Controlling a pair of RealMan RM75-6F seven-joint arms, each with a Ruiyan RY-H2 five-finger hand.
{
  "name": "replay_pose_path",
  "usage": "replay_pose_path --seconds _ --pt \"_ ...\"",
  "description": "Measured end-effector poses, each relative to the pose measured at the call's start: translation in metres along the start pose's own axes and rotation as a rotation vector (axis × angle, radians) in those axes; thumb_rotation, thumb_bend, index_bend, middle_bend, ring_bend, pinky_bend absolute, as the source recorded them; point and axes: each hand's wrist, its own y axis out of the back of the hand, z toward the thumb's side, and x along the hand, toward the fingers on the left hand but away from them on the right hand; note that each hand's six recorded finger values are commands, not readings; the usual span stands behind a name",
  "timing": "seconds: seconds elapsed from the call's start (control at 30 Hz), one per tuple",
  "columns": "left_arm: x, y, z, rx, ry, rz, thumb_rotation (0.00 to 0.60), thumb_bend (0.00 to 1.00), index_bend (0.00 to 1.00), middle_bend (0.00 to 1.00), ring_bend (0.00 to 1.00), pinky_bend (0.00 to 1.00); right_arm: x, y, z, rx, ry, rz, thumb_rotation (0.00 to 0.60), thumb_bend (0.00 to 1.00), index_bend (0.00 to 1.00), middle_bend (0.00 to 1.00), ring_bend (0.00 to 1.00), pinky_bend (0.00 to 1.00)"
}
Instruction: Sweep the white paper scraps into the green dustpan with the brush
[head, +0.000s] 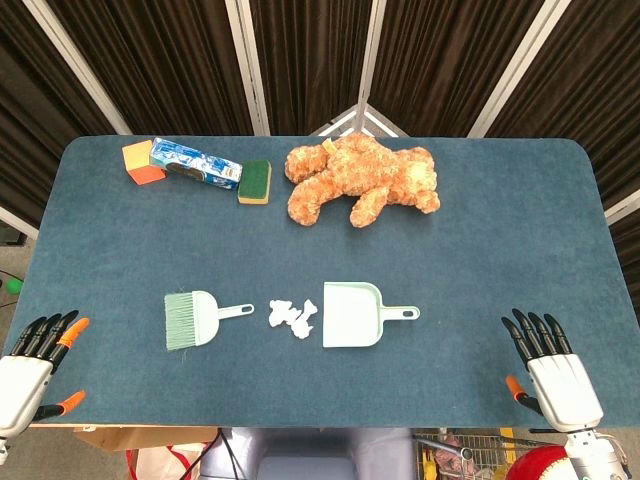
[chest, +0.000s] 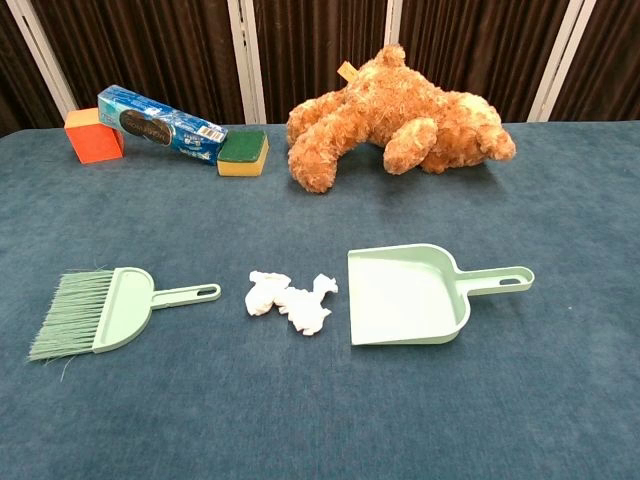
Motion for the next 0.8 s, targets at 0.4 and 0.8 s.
replay_pose_path --seconds 0.4,0.8 --pt "0.0007 -0.001 0.0024 -0.002 -0.005 -0.003 0.6 0.0 0.0 0.0 0.0 0.0 -0.0004 0.0022 -0.0048 -0.018 -0.012 -0.001 0.6 0.33 0.0 0.0 0.0 0.0" --pt "0.0007 -0.0002 0.0027 -0.004 -0.004 -0.005 0.6 0.0 0.0 0.0 0.0 0.0 -0.0058 0.0013 0.0033 -0.042 -0.008 0.022 0.6 0.33 0.0 0.0 0.0 0.0"
